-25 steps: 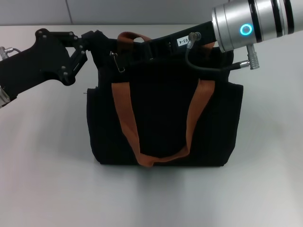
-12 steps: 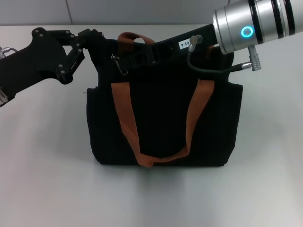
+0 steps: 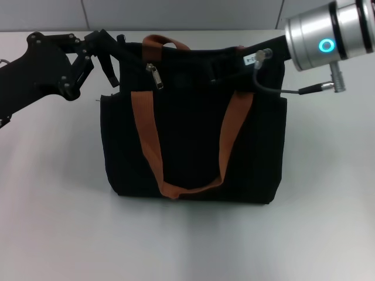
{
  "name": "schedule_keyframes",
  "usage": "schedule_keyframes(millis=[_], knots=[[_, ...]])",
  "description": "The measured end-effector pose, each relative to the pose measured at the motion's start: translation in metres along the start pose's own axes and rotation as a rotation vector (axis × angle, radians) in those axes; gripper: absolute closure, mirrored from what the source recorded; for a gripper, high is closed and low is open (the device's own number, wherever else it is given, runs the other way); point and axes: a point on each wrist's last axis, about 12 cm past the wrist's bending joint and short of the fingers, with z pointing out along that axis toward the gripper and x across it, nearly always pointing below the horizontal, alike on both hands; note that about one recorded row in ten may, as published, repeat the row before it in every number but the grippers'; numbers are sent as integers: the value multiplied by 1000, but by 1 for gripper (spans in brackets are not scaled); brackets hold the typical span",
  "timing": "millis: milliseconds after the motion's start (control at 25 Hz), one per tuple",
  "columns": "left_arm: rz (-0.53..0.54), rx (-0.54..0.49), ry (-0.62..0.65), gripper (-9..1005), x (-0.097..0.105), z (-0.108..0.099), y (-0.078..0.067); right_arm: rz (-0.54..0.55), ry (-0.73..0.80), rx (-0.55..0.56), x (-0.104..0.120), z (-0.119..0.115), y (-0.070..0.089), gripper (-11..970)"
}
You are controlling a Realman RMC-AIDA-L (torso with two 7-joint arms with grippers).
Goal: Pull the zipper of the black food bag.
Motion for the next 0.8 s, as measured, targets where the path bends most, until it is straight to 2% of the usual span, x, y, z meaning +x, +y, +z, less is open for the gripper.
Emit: schedule_keyframes(millis=[240,440,640,800], knots=[[-2,-8,3,978,1,-3,0,10,-29,49,7,-15,-4,959],[-3,-9,4,978,1,-3,-1,3,-58,29,6,-18,-2,957],[-2,1,1,978,1,-1,-1,-21,-92,-61,-1,-10,5,955],[-2,5,-1,978,1,1,-2,-32,-63,-93,-9,5,6,953]])
